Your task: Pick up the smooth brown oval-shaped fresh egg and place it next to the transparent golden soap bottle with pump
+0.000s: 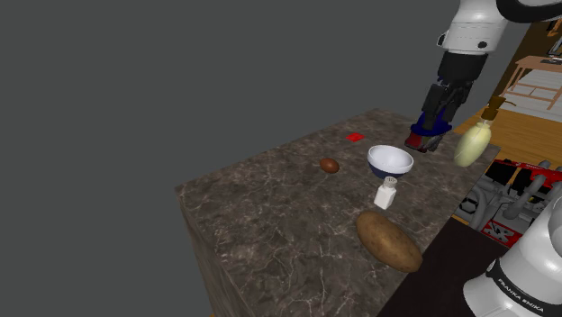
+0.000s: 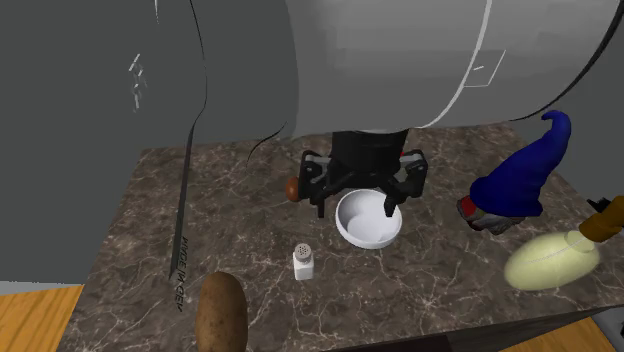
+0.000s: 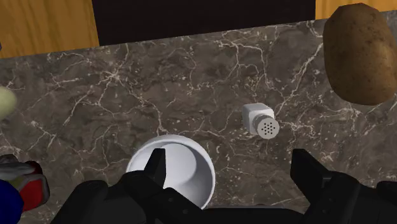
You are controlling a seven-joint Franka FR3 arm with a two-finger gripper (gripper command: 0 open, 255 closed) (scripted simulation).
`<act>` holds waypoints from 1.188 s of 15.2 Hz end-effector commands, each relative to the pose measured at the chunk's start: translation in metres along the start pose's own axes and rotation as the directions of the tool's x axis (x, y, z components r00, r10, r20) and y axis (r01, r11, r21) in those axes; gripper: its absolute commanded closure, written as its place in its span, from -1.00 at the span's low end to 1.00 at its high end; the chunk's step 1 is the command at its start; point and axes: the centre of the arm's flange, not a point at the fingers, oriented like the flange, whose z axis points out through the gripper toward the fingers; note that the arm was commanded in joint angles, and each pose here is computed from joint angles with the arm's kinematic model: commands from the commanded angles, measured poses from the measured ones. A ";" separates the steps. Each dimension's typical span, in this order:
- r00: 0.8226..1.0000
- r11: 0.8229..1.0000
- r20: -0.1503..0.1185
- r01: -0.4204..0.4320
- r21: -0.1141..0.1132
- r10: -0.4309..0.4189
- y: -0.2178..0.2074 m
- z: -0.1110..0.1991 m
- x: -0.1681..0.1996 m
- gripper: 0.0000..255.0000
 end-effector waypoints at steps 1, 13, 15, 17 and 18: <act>1.000 1.000 0.000 0.000 0.000 0.000 0.000 0.000 0.000 -1.00; 0.998 0.998 0.040 0.042 -0.038 -0.040 -0.056 0.089 0.127 -1.00; 0.998 0.998 0.047 0.049 -0.044 -0.047 -0.066 0.105 0.147 -1.00; 0.997 0.997 0.054 0.056 -0.050 -0.053 -0.075 0.121 0.168 -1.00; 0.997 0.997 0.057 0.060 -0.053 -0.057 -0.080 0.129 0.178 -1.00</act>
